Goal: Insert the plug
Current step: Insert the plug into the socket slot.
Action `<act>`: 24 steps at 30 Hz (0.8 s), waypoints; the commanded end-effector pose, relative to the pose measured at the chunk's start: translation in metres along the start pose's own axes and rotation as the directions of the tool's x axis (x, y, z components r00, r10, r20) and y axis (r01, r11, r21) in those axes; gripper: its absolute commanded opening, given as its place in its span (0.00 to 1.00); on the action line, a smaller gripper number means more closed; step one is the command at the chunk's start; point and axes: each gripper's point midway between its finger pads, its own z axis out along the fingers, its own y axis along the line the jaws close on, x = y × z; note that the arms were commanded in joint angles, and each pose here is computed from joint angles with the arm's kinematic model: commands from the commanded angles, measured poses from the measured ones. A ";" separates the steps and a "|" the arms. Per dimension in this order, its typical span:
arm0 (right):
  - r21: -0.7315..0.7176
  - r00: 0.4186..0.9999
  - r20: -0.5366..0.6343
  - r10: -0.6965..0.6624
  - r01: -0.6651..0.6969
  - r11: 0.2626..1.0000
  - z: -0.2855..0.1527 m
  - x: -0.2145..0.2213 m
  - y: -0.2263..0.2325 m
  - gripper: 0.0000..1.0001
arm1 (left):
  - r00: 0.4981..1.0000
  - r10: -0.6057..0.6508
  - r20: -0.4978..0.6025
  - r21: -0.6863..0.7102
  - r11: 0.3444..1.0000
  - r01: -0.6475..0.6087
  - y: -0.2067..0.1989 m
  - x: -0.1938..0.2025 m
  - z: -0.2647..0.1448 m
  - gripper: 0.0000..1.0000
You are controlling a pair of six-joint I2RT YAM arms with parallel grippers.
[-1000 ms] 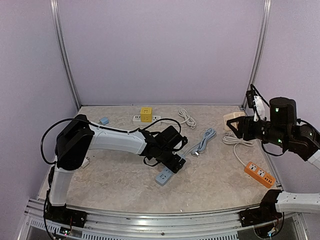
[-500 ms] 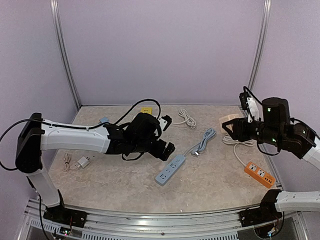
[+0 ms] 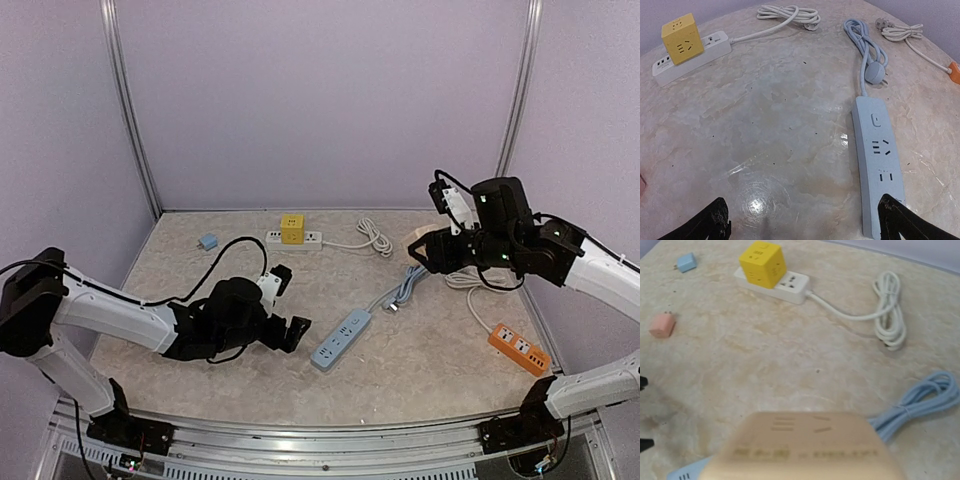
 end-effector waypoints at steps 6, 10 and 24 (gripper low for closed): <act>-0.089 1.000 -0.002 -0.031 0.030 0.996 0.020 -0.015 0.020 0.00 | 0.977 -0.091 0.194 0.075 0.994 0.078 -0.009 -0.033 -0.019 0.99; -0.097 0.999 -0.022 -0.035 0.033 0.995 0.024 -0.008 0.020 0.00 | 0.978 -0.069 0.197 0.074 0.996 0.056 -0.015 -0.031 -0.018 0.99; -0.091 0.996 -0.075 -0.053 0.047 0.995 0.033 0.002 0.021 0.00 | 0.955 -0.033 0.296 0.065 0.998 0.014 -0.021 -0.045 -0.032 0.99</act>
